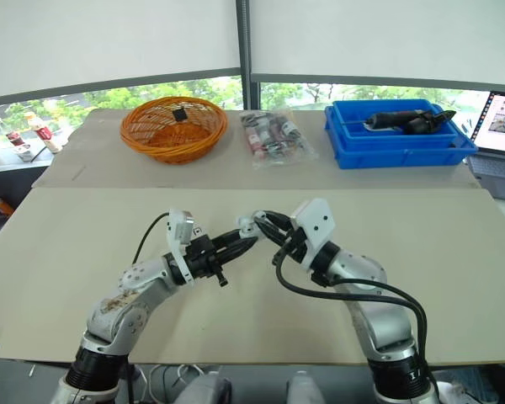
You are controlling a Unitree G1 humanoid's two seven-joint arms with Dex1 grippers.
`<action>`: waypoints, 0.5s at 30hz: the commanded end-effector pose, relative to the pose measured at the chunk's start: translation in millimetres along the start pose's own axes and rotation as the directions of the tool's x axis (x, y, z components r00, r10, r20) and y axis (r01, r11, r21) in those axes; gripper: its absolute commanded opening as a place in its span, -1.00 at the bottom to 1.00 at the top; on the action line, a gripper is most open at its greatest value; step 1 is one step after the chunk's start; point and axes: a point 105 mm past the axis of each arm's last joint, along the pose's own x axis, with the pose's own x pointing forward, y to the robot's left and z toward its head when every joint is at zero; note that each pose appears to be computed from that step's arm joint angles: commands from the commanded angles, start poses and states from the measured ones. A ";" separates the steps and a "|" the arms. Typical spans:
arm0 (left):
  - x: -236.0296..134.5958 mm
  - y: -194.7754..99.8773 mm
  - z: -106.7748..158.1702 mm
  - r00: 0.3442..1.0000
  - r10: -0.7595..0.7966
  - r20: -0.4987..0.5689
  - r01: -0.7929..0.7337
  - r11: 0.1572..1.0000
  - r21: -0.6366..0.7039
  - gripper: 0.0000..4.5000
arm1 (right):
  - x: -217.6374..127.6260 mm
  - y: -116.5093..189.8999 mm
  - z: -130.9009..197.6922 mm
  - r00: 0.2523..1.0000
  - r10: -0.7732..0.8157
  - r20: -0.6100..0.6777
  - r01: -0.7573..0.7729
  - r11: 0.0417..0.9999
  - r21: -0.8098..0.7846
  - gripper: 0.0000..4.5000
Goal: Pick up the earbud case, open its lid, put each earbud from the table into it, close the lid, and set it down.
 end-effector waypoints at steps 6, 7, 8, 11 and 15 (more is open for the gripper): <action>0.9 -9.1 19.8 0.997 -0.050 0.059 0.046 0.997 0.059 -0.73 | -2.9 10.0 -2.2 0.998 0.054 -0.024 -0.057 0.992 -0.114 -0.85; 0.8 -9.5 19.8 0.997 -0.053 0.058 0.049 0.997 0.064 -0.73 | -3.4 11.5 -2.4 0.998 0.062 -0.025 -0.064 0.992 -0.107 -0.85; 0.7 -9.6 19.8 0.997 -0.053 0.058 0.050 0.997 0.066 -0.73 | -3.8 12.6 -2.3 0.997 0.068 -0.026 -0.070 0.992 -0.103 -0.85; 1.2 -10.8 19.4 0.997 -0.059 0.055 0.055 0.996 0.077 -0.73 | -5.3 14.9 -1.4 0.996 0.085 -0.035 -0.088 0.992 -0.094 -0.25; 1.1 -12.3 17.0 0.997 -0.064 0.047 0.061 0.995 0.081 -0.73 | -8.2 12.8 5.1 0.996 0.086 -0.035 -0.089 0.992 -0.088 0.41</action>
